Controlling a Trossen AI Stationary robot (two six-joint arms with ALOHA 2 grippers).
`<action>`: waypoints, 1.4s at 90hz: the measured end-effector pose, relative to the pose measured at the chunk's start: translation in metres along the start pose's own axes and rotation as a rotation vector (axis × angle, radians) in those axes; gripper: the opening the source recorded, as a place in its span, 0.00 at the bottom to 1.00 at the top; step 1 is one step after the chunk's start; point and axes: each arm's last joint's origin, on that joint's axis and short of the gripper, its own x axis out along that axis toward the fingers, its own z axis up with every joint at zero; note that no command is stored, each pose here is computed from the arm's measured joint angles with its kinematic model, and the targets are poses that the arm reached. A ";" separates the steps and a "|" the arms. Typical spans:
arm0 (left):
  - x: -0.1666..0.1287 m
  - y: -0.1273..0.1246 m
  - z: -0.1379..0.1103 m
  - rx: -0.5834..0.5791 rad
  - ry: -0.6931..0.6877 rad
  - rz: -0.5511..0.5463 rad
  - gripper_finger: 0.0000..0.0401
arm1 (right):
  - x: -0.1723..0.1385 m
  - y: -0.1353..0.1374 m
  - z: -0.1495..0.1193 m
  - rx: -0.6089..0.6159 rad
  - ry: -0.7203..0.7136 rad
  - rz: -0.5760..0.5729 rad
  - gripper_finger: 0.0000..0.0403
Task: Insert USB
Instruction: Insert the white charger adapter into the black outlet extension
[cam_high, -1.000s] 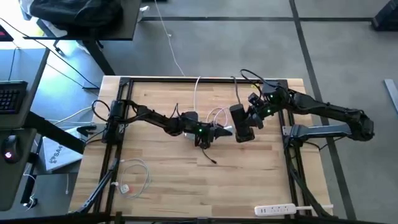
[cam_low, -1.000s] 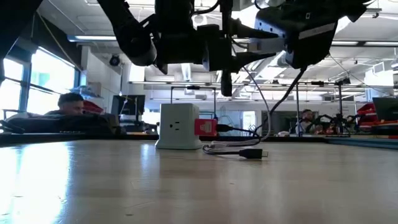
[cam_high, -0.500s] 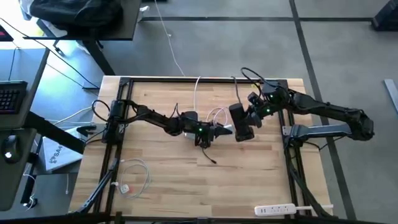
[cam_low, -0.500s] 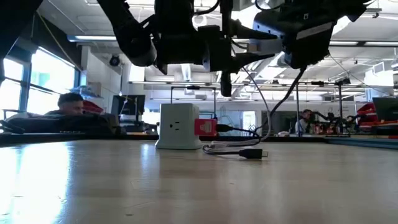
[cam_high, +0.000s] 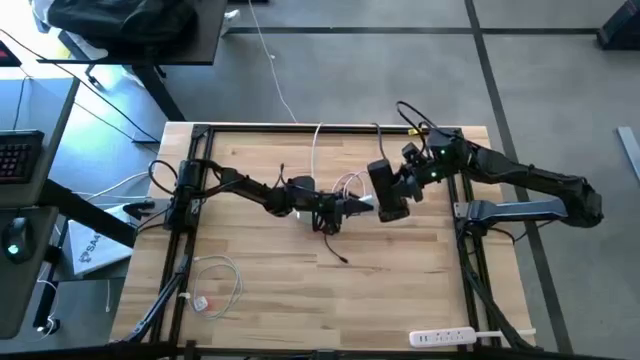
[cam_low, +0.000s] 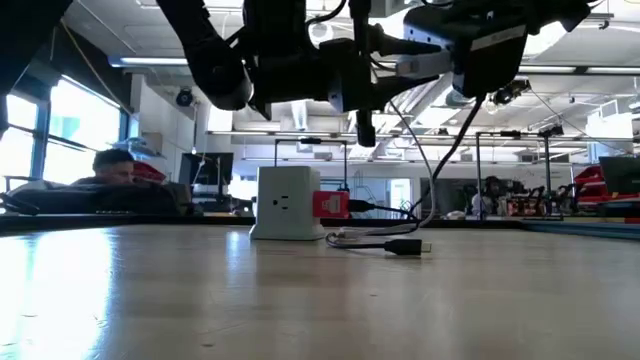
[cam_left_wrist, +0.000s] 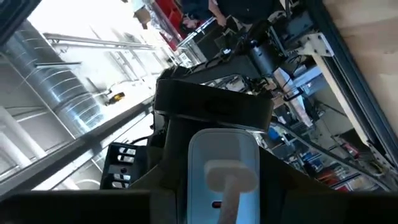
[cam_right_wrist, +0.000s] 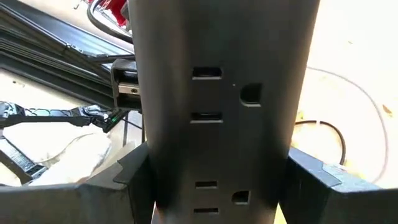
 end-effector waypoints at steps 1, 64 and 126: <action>0.000 0.000 0.000 0.002 -0.001 0.000 0.23 | 0.000 0.000 0.000 0.002 0.000 0.000 0.56; -0.001 0.005 -0.010 0.082 0.052 0.082 0.23 | 0.003 0.004 0.010 0.015 -0.086 0.047 0.56; -0.005 -0.002 -0.015 0.013 0.077 0.065 0.23 | 0.004 0.006 0.009 -0.024 -0.117 -0.005 0.56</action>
